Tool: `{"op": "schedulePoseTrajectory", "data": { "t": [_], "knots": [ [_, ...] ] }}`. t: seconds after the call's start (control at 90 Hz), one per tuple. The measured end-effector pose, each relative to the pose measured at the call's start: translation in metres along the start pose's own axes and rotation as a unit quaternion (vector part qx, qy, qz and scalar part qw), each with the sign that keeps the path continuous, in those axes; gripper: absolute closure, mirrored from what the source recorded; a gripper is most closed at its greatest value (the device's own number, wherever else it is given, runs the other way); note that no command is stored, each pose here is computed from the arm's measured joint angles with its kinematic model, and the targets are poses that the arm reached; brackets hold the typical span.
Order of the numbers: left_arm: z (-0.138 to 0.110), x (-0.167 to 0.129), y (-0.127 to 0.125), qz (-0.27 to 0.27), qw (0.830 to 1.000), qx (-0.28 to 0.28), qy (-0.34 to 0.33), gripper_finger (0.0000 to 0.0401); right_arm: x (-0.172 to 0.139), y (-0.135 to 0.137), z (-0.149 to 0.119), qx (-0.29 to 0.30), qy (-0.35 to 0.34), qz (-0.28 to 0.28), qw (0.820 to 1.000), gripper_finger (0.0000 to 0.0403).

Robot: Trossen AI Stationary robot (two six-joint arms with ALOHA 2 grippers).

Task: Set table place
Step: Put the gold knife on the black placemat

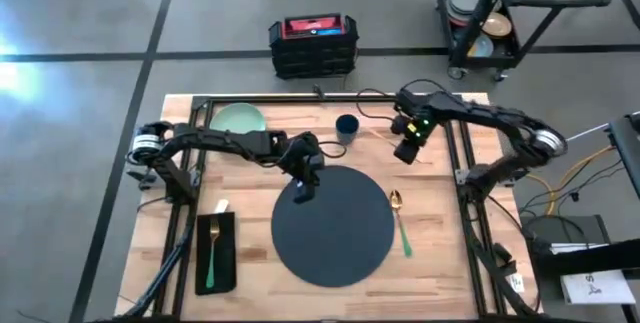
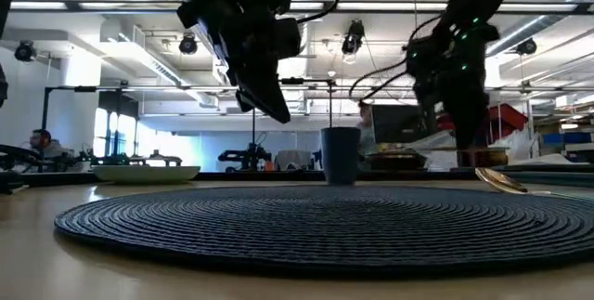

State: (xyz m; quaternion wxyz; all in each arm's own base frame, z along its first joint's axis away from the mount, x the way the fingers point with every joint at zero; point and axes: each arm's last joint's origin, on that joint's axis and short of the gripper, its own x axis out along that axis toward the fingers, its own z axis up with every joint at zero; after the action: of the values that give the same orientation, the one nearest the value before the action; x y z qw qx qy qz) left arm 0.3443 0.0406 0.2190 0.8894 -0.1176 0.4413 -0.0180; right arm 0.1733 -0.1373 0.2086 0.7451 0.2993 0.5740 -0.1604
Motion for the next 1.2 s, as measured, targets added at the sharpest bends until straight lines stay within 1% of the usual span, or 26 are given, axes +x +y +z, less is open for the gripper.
{"op": "schedulePoseTrajectory", "data": {
  "t": [0.111,0.211,0.322,0.489,0.556,0.644,0.722,0.878,1.056,1.122,1.2],
  "knots": [
    [0.0,0.0,0.0,0.0,1.0,0.0,0.0,0.0373,-0.014,0.017,-0.022,0.036,-0.037,0.028,0.998,0.0403],
    [0.0,0.0,0.0,0.0,1.0,0.0,0.001,0.0377,-0.026,0.038,-0.038,0.054,-0.072,0.054,0.994,0.0403],
    [-0.001,0.0,0.0,-0.009,1.0,-0.001,0.005,0.0378,-0.035,0.061,-0.054,0.071,-0.106,0.097,0.987,0.0403],
    [-0.004,0.0,-0.003,-0.062,0.998,-0.005,0.022,0.0378,-0.034,0.098,-0.065,0.081,-0.141,0.19,0.968,0.0403],
    [-0.005,0.0,-0.005,-0.099,0.995,-0.007,0.029,0.0378,-0.029,0.114,-0.067,0.08,-0.158,0.215,0.96,0.0403],
    [-0.005,-0.001,-0.008,-0.143,0.989,-0.008,0.034,0.0379,-0.017,0.132,-0.073,0.084,-0.154,0.236,0.956,0.0403],
    [-0.006,-0.001,-0.009,-0.161,0.986,-0.011,0.041,0.0379,-0.004,0.145,-0.081,0.092,-0.135,0.235,0.958,0.0403],
    [-0.008,-0.001,-0.009,-0.162,0.985,-0.017,0.052,0.0379,0.016,0.166,-0.096,0.093,-0.099,0.21,0.968,0.0403],
    [-0.009,-0.002,-0.009,-0.162,0.985,-0.018,0.055,0.0379,0.037,0.183,-0.094,0.085,-0.095,0.214,0.969,0.0402],
    [-0.01,-0.002,-0.009,-0.161,0.985,-0.022,0.059,0.0379,0.041,0.186,-0.091,0.085,-0.094,0.212,0.969,0.039],
    [-0.01,-0.002,-0.009,-0.162,0.985,-0.025,0.06,0.0379,0.043,0.19,-0.089,0.08,-0.092,0.204,0.971,0.0362]
  ]
}}
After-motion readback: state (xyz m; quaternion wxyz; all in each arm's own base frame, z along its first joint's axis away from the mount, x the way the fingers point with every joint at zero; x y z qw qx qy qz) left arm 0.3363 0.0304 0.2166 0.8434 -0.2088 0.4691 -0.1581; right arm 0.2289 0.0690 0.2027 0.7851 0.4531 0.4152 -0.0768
